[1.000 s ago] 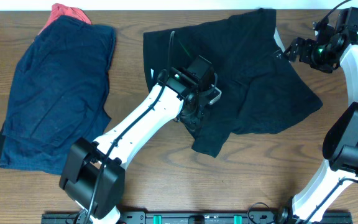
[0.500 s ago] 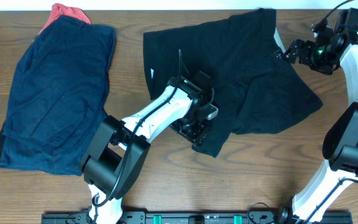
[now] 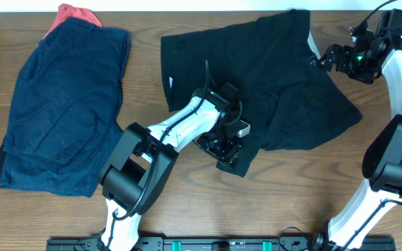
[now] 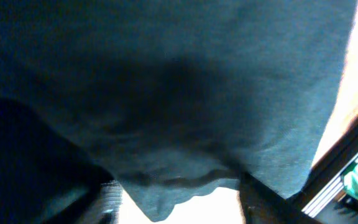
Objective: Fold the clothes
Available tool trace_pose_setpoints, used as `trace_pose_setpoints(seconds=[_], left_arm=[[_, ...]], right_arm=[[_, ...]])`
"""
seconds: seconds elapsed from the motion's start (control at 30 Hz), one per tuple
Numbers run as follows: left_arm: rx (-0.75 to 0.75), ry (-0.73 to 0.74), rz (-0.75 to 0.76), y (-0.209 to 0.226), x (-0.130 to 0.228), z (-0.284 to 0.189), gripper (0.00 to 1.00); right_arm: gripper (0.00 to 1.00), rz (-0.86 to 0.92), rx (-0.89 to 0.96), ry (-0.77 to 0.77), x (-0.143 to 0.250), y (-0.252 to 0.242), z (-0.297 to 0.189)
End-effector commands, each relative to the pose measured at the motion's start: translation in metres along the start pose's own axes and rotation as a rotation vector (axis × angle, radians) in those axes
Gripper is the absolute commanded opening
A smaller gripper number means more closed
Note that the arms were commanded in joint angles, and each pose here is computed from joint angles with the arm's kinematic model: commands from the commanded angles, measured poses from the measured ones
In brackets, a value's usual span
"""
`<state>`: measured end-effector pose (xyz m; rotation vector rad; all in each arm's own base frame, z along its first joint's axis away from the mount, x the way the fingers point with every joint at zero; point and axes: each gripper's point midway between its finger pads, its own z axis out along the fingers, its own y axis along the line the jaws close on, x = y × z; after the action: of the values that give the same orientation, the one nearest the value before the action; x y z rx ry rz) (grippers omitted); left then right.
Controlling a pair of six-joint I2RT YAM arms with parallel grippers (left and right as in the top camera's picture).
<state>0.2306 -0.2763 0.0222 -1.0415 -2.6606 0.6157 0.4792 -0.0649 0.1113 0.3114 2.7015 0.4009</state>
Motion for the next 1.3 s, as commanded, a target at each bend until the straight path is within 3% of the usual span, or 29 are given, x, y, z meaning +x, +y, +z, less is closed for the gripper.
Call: trace_pose_setpoints(seconds=[0.0,0.1,0.13,0.37,0.63,0.87,1.27], left_arm=[[0.017,0.011,0.007,-0.004,0.001,0.003,0.43],[0.018,0.012,0.008,-0.004,0.001,0.003,0.08],[0.018,0.013,0.007,-0.004,0.002,0.003,0.06],[-0.029,0.010,-0.016,-0.001,0.001,-0.028,0.06],[-0.363,-0.203,-0.001,0.029,-0.017,-0.128,0.06],[-0.587,-0.364,-0.130,0.094,-0.029,-0.179,0.06],[-0.645,-0.627,-0.358,0.215,-0.064,-0.212,0.06]], right_arm=[[0.99,-0.031,-0.001,-0.013,-0.003,0.007,-0.004],[0.99,-0.031,-0.001,-0.013,-0.003,0.007,-0.004],[0.99,-0.031,-0.001,-0.012,-0.003,0.007,-0.004],[0.99,-0.032,-0.001,-0.013,-0.003,0.007,-0.004],[0.99,-0.031,-0.001,-0.012,-0.003,0.007,-0.004],[0.99,-0.030,-0.001,-0.009,-0.003,0.007,-0.004],[0.99,-0.031,-0.001,-0.009,-0.003,0.007,-0.004]])
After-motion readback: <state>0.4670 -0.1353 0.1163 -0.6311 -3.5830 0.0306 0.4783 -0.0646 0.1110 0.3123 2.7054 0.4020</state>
